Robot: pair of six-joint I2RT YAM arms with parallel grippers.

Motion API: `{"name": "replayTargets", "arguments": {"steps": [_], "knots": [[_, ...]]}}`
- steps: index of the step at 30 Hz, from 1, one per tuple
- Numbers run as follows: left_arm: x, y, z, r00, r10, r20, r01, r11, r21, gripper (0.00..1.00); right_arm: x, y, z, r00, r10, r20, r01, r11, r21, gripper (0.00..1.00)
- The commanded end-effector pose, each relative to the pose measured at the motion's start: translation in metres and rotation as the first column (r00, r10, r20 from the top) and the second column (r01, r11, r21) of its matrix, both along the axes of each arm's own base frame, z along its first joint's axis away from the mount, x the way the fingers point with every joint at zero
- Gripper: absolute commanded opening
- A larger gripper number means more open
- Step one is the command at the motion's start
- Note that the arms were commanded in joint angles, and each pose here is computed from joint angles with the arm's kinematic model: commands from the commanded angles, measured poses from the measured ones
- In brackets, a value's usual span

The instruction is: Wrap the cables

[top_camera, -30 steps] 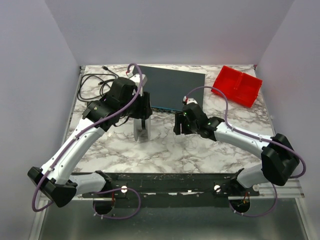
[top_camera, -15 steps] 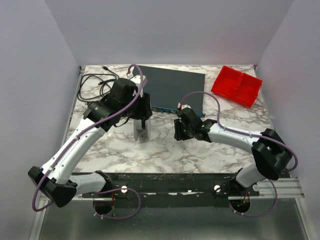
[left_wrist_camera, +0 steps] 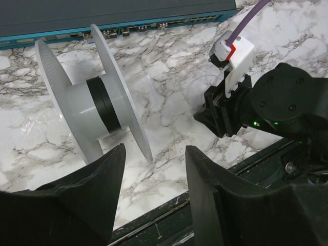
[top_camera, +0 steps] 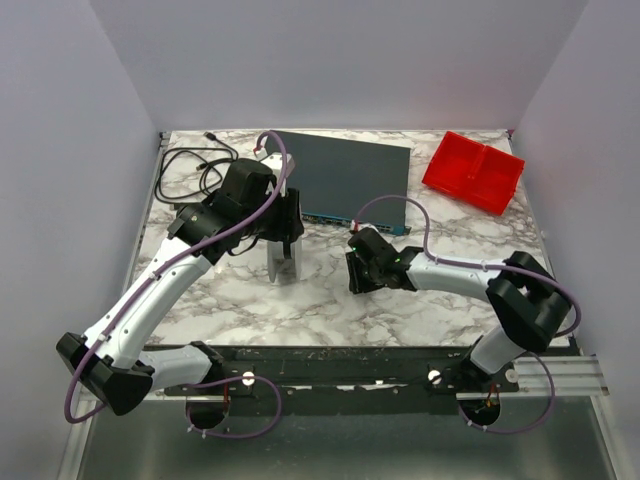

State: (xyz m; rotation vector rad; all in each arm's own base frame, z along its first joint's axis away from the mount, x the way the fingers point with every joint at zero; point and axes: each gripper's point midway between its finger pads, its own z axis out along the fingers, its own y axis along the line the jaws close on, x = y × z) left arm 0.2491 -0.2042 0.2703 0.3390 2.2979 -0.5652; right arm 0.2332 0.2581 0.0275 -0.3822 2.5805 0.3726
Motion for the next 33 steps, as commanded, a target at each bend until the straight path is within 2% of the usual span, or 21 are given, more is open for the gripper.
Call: {"name": "replayTargets", "arguments": {"steps": [1,6,11,14,23,33], "knots": [[-0.002,-0.001,0.007,1.0,-0.006,0.02,0.007,1.0,-0.027,0.52,-0.005,0.006,-0.017,1.0,-0.009,0.0,0.009,1.0,-0.022,0.38],[-0.004,0.0,0.006,1.0,-0.005,0.017,0.006,1.0,-0.024,0.52,-0.004,0.005,-0.028,0.998,-0.048,0.036,0.051,0.995,-0.081,0.32],[-0.005,0.0,0.004,1.0,-0.006,0.012,0.006,1.0,-0.025,0.52,-0.006,-0.001,-0.034,0.996,-0.084,0.043,0.087,0.991,-0.098,0.1],[-0.007,-0.001,0.005,1.0,-0.016,0.011,0.016,0.999,-0.032,0.52,0.0,-0.005,-0.016,0.991,-0.103,0.088,0.111,0.99,-0.092,0.01],[-0.017,-0.021,0.015,0.992,-0.123,0.021,0.124,0.989,-0.075,0.52,0.011,0.009,0.085,0.972,-0.058,0.228,0.043,0.997,0.071,0.01],[-0.024,-0.052,0.028,0.946,-0.314,0.085,0.324,0.934,-0.154,0.52,0.007,0.024,0.181,0.934,0.017,0.358,-0.106,0.967,0.232,0.01]]}}
